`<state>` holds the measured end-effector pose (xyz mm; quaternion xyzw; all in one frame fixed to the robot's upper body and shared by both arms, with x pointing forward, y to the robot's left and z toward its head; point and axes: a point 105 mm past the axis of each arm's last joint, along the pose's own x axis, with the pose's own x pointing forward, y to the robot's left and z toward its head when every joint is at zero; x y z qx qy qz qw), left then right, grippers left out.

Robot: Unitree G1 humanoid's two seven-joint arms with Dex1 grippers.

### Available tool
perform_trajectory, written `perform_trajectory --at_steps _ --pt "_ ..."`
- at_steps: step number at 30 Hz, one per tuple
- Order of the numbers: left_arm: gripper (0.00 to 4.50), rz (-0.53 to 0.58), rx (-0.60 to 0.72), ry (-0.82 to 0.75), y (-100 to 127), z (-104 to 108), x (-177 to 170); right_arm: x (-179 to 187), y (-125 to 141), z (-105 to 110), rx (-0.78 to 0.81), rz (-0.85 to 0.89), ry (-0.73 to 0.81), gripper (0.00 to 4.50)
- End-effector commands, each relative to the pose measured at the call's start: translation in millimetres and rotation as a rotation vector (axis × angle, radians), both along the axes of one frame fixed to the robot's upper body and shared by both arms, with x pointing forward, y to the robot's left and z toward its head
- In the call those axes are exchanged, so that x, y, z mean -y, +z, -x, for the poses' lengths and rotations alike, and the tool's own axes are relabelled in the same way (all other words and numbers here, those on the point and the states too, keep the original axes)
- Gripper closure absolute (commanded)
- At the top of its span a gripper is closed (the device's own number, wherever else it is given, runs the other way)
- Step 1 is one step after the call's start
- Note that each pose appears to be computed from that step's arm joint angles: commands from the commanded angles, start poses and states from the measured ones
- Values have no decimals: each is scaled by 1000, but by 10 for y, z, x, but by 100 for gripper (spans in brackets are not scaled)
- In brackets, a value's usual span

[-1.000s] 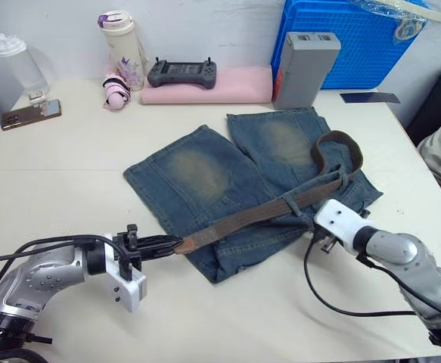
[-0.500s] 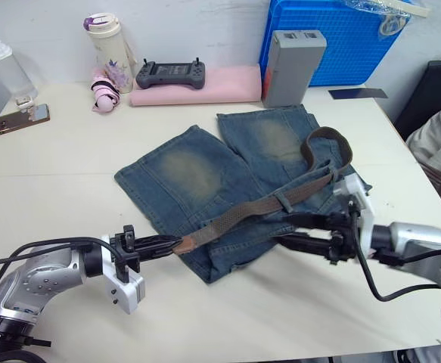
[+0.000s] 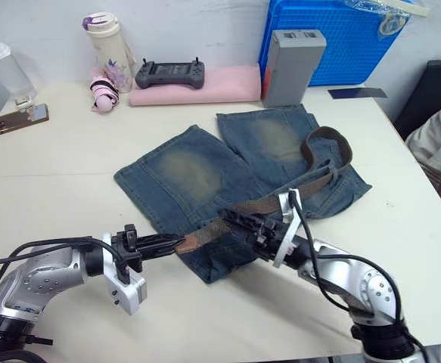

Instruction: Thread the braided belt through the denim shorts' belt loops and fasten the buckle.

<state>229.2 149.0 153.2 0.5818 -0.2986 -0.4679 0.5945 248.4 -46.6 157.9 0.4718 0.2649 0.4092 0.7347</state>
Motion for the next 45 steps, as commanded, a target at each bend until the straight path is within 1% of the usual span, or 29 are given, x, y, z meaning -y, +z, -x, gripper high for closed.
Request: perform_trajectory --at_steps 1,2,4,6,7,8,11,17,19,20,21,23,24,25,27,30,34,38,45 --pt "450 30 38 -2 108 17 16 -61 77 -68 -69 -43 -81 93" --pt "450 29 37 -2 106 19 16 -43 84 -92 -76 -49 -99 93" --pt "450 27 35 -3 104 24 15 -23 85 -121 -92 -52 -125 143" --pt "450 29 32 -3 105 25 15 -21 82 -125 -100 -53 -135 226" --pt "450 29 32 -3 105 25 15 -19 84 -128 -104 -55 -140 259" --pt "450 30 32 -2 108 24 16 -17 86 -131 -106 -57 -144 313" --pt "450 36 33 -2 117 16 23 -12 89 -138 -107 -54 -147 447" --pt "450 57 6 12 118 -14 41 11 115 -166 -101 -72 -158 447" --pt "367 100 -93 65 79 -62 7 103 180 -230 -50 -83 -201 450" --pt "350 157 -213 126 26 -94 -36 202 187 -285 -1 -63 -260 450" --pt "287 209 -327 176 -26 -105 -70 288 189 -328 42 -41 -313 450" --pt "238 307 -516 228 -84 -73 -87 416 189 -376 92 -32 -397 450" --pt "189 330 -566 237 -89 -54 -85 449 183 -387 93 -45 -422 450" --pt "157 342 -608 243 -98 -34 -83 485 166 -398 89 -56 -449 450" --pt "157 358 -663 264 -111 -25 -101 541 124 -406 83 -62 -492 450" --pt "157 351 -677 278 -102 -27 -117 566 49 -385 90 -29 -521 450" --pt "157 345 -672 280 -77 -50 -125 499 -10 -352 103 2 -502 450" --pt "157 344 -665 277 -52 -83 -127 520 -29 -337 107 12 -500 450" --pt "157 322 -653 253 -57 -74 -96 385 -129 -282 85 47 -435 450"
